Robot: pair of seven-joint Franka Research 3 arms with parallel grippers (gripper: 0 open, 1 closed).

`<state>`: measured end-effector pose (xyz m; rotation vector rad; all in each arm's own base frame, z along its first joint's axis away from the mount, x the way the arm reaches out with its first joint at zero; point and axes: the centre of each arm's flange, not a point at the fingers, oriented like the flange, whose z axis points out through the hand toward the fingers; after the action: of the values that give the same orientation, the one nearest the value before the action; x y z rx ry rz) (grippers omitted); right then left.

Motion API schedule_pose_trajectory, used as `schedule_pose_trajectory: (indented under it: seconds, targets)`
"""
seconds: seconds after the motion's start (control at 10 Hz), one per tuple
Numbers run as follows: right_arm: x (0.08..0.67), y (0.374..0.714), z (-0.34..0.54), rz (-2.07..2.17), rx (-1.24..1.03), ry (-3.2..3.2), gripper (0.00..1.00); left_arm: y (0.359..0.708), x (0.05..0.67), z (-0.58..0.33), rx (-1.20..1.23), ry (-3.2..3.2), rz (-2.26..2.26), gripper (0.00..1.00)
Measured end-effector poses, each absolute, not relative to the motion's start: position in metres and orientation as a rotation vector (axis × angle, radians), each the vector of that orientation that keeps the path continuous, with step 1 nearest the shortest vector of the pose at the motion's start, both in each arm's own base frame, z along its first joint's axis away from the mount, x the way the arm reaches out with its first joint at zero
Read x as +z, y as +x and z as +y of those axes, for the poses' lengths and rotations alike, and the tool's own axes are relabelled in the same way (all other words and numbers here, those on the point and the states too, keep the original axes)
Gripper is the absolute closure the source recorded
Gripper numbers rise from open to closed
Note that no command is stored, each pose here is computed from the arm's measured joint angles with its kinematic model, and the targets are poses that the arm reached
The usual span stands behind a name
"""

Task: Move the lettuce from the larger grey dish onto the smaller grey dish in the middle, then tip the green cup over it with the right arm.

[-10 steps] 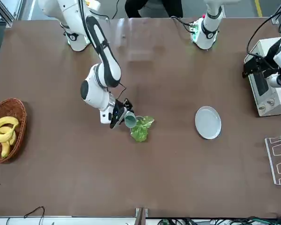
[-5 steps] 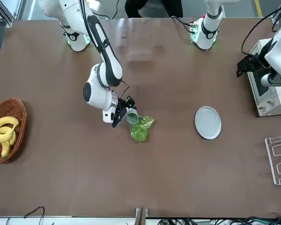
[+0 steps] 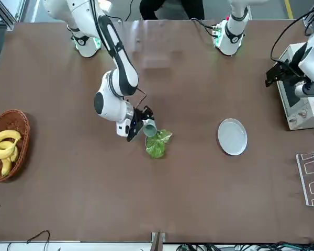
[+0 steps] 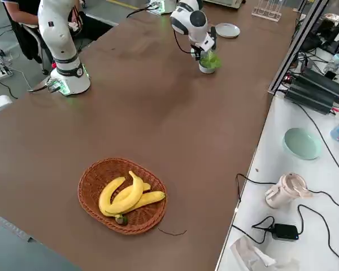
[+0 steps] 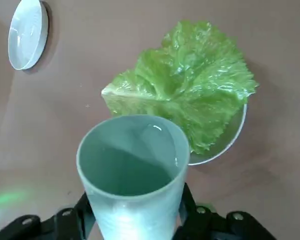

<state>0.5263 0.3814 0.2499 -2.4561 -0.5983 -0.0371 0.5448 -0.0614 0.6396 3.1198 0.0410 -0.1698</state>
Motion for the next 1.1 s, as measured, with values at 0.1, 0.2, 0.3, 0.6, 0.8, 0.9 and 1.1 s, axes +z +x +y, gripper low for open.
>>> schedule_pose_trajectory:
  seconds: [0.1,0.2,0.3,0.6,0.8,0.9,1.1]
  targets:
    - [0.248,0.525,0.382,-0.579,-0.024,-2.462,0.32,0.545,0.64,-0.061,-0.17,3.12,0.041,0.0]
    - [0.246,0.524,0.383,-0.558,-0.003,-2.465,0.32,0.545,0.64,-0.061,-0.169,3.12,0.041,0.0]
    - [0.245,0.523,0.385,-0.54,0.016,-2.467,0.32,0.545,0.64,-0.062,-0.168,3.12,0.039,0.0]
    - [0.243,0.523,0.39,-0.498,0.052,-2.471,0.32,0.544,0.64,-0.067,-0.17,3.12,0.025,0.0]
    - [0.241,0.521,0.391,-0.479,0.076,-2.471,0.32,0.544,0.64,-0.067,-0.173,3.12,0.026,0.0]
    - [0.241,0.521,0.392,-0.474,0.081,-2.471,0.32,0.544,0.64,-0.067,-0.173,3.12,0.026,0.0]
    - [0.242,0.521,0.392,-0.47,0.082,-2.471,0.32,0.544,0.64,-0.067,-0.173,3.12,0.024,0.0]
